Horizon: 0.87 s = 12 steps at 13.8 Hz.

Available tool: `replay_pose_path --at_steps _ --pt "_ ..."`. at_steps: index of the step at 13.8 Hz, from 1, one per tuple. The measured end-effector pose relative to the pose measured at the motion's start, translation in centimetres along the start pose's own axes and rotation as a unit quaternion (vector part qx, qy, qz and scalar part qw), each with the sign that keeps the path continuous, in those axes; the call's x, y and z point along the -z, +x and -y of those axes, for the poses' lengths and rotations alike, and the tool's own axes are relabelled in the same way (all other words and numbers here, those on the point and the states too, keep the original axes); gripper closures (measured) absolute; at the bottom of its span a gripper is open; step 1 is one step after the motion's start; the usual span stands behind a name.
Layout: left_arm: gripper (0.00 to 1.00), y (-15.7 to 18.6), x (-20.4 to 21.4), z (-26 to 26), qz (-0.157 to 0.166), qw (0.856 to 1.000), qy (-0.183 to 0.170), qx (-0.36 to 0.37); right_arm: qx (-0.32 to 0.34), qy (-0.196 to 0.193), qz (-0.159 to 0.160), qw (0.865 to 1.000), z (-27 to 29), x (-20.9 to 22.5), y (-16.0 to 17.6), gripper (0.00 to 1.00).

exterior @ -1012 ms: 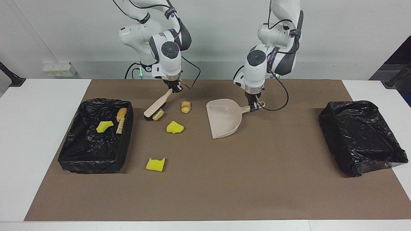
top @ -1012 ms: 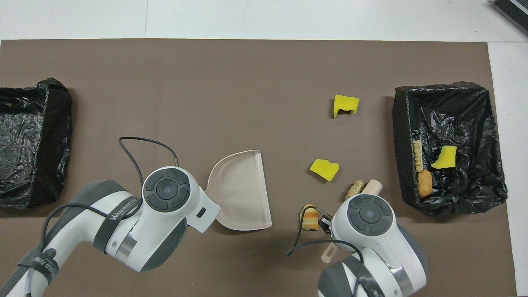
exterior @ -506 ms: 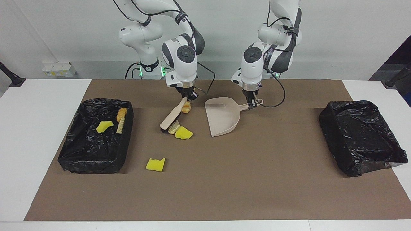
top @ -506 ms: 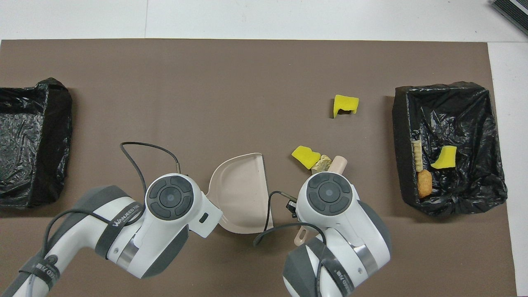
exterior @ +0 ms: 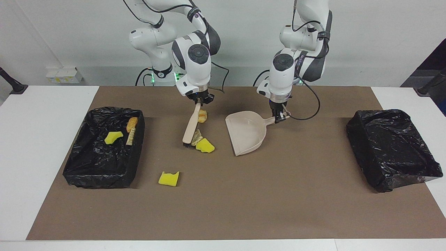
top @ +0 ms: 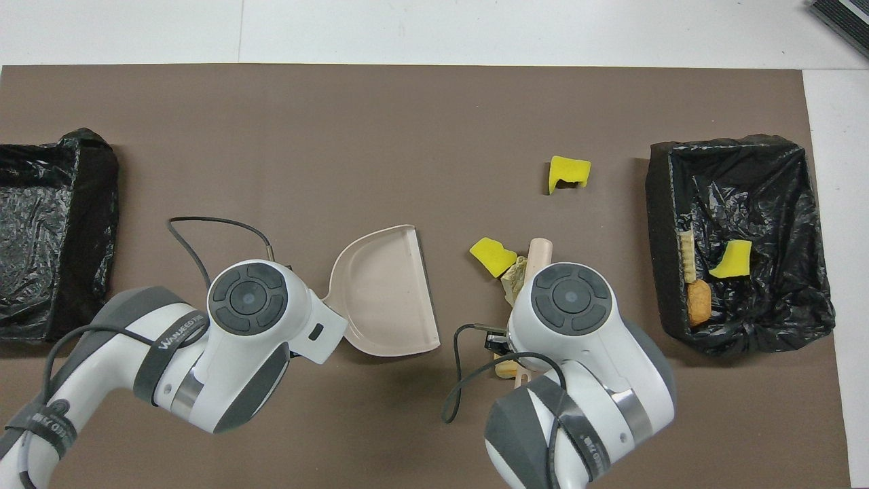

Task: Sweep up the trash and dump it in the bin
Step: 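Sweep the crusts and sponge toward the dustpan with the right gripper's brush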

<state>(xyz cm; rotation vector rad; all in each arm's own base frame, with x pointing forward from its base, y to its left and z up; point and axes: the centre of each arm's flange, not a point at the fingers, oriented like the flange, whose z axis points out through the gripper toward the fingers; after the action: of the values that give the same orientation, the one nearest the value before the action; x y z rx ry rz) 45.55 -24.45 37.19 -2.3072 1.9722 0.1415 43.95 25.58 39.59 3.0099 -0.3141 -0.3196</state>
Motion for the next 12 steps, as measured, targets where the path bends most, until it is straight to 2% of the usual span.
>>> replay_pose_path --at_steps 3,6,12 --pt "0.68 2.0 0.4 3.7 0.02 1.0 0.001 -0.006 0.034 -0.004 -0.008 0.999 -2.4 0.3 3.0 0.74" --pt "0.68 3.4 0.0 5.2 0.026 1.0 -0.004 -0.01 0.042 -0.028 -0.016 0.999 -5.0 -0.1 5.5 0.74" --pt "0.68 4.6 0.1 4.3 0.03 0.999 -0.007 -0.021 0.069 -0.05 -0.001 0.996 -3.4 -2.4 3.4 0.74"
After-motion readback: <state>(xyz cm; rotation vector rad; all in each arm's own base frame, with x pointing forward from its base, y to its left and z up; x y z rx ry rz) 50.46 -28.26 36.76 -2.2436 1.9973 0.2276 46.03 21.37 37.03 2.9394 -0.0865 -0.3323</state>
